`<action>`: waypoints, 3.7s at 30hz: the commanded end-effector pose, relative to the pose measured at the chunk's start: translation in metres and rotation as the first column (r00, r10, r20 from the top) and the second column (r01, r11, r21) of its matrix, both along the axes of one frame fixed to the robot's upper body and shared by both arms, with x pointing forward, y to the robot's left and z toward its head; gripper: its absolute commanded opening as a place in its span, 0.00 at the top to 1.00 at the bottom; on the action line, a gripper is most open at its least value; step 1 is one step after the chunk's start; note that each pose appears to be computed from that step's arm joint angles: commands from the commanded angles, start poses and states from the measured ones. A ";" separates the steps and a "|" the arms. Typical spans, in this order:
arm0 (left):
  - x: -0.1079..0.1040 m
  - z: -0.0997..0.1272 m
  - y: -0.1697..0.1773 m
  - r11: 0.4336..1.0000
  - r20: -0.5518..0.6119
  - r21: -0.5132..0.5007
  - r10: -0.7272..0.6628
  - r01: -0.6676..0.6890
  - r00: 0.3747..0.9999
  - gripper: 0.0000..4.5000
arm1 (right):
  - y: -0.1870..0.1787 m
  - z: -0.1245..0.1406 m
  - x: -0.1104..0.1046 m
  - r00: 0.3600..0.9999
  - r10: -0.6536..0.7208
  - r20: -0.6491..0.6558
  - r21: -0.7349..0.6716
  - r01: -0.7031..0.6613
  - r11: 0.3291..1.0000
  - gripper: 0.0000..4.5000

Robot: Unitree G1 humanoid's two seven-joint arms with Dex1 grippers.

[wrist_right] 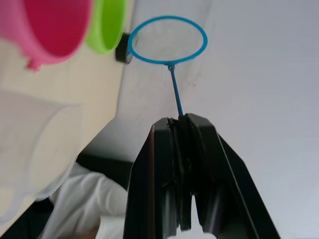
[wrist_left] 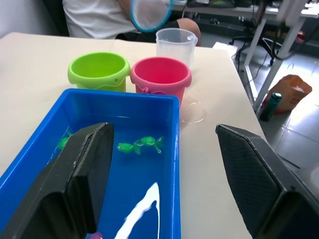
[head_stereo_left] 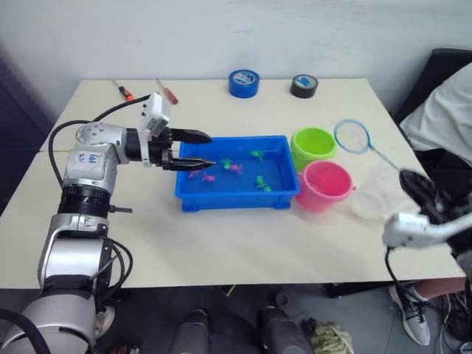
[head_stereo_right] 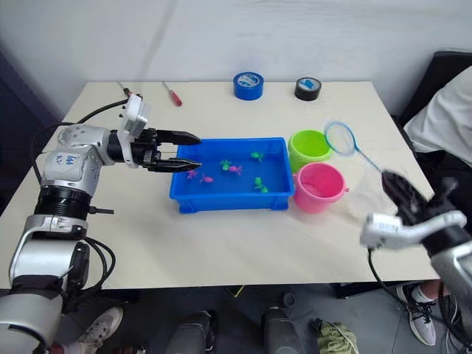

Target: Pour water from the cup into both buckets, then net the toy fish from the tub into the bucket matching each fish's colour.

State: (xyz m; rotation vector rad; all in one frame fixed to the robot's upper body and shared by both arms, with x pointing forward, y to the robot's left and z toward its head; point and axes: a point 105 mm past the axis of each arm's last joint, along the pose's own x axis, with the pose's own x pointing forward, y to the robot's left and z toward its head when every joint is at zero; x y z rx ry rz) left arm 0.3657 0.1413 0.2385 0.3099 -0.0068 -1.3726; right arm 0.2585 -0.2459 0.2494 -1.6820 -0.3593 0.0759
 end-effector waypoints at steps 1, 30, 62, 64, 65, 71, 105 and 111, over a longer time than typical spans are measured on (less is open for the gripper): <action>-0.005 0.017 0.014 1.000 0.054 0.006 0.030 -0.030 0.998 0.20 | 0.023 0.017 0.004 0.988 0.125 -0.092 0.192 -0.105 0.976 1.00; -0.045 -0.012 0.099 0.899 0.052 0.019 0.435 -0.437 0.899 0.20 | 0.112 -0.066 0.065 0.501 0.463 -0.732 0.600 0.150 0.786 1.00; -0.062 -0.005 0.099 0.882 0.055 0.021 0.469 -0.471 0.881 0.20 | 0.134 -0.095 0.110 0.521 0.413 -0.747 0.619 0.315 0.720 1.00; -0.063 -0.004 0.099 0.880 0.057 0.023 0.473 -0.475 0.879 0.20 | 0.138 -0.096 0.114 0.525 0.423 -0.739 0.630 0.315 0.710 1.00; -0.064 -0.004 0.099 0.879 0.057 0.023 0.475 -0.477 0.878 0.20 | 0.140 -0.096 0.115 0.525 0.429 -0.735 0.635 0.314 0.705 1.00; -0.066 -0.002 0.099 0.875 0.060 0.023 0.482 -0.484 0.874 0.20 | 0.155 -0.094 0.132 0.563 0.467 -0.682 0.699 0.314 0.643 1.00; -0.051 0.000 0.089 0.900 0.066 0.006 0.435 -0.436 0.898 0.20 | 0.140 -0.069 0.115 0.606 0.468 -0.644 0.702 0.225 0.676 1.00; -0.052 0.000 0.089 0.900 0.066 0.008 0.435 -0.437 0.898 0.20 | 0.140 -0.080 0.119 0.614 0.426 -0.664 0.653 0.199 0.731 1.00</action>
